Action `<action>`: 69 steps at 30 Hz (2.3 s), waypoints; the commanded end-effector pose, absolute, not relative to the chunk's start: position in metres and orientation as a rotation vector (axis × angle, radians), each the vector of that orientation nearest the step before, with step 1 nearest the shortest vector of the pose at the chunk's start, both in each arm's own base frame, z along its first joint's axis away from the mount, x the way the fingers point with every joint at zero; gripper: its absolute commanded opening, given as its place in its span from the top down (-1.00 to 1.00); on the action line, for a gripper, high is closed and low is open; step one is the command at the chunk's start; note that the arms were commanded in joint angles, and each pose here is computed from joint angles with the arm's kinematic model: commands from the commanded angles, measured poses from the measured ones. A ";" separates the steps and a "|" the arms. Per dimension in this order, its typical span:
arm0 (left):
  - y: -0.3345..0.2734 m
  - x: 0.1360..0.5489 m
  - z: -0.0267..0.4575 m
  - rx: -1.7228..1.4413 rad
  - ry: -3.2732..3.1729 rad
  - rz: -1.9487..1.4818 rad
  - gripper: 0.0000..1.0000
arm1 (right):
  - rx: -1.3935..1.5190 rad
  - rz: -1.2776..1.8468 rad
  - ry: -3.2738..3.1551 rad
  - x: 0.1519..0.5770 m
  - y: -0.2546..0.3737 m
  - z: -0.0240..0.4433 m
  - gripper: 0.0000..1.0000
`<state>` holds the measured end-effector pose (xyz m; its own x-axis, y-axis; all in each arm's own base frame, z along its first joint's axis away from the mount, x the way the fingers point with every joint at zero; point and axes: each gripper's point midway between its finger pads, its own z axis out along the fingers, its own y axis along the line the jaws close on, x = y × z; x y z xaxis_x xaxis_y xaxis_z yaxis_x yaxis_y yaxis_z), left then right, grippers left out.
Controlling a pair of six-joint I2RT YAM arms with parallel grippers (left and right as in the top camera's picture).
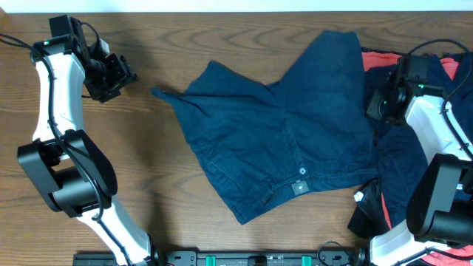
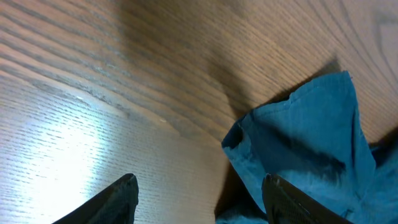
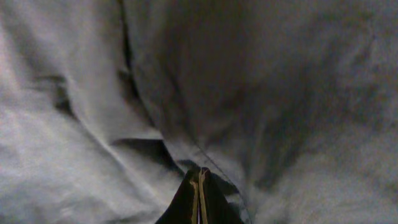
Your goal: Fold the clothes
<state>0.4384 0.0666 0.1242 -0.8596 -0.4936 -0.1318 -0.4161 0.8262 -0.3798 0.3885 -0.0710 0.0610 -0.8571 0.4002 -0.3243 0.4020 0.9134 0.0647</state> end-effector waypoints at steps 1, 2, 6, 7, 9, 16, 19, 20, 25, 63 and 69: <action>0.064 0.435 0.122 -0.704 2.798 -0.525 -0.32 | 0.502 0.128 2.784 0.391 -0.045 0.065 0.53; 0.065 0.435 0.122 -0.704 2.797 -0.525 -0.32 | 0.481 0.159 2.807 0.388 -0.034 0.065 0.46; 0.065 0.436 0.122 -0.682 2.797 -0.521 -0.32 | 0.279 0.186 2.914 0.372 0.025 0.061 0.18; 0.065 0.436 0.122 -0.672 2.799 -0.520 -0.32 | 0.200 0.186 2.937 0.367 0.045 0.060 0.17; 0.065 0.436 0.122 -0.670 2.801 -0.519 -0.32 | 0.044 0.197 2.966 0.355 0.086 0.059 -0.05; 0.065 0.436 0.122 -0.671 2.801 -0.520 -0.32 | -0.315 0.332 3.018 0.301 0.198 0.060 -0.64; 0.065 0.436 0.122 -0.670 2.802 -0.520 -0.32 | -0.464 0.486 3.050 0.269 0.235 0.063 -0.45; 0.065 0.436 0.122 -0.670 2.802 -0.520 -0.32 | -0.499 0.487 3.056 0.262 0.241 0.063 -0.45; 0.065 0.436 0.122 -0.670 2.802 -0.520 -0.32 | -0.732 0.453 3.075 0.220 0.265 0.061 -0.52; 0.064 0.435 0.122 -0.673 2.804 -0.521 -0.32 | -1.872 0.286 2.849 0.121 0.313 0.058 -0.60; 0.064 0.435 0.122 -0.672 2.804 -0.521 -0.32 | -1.938 0.261 2.825 0.112 0.312 0.045 -0.77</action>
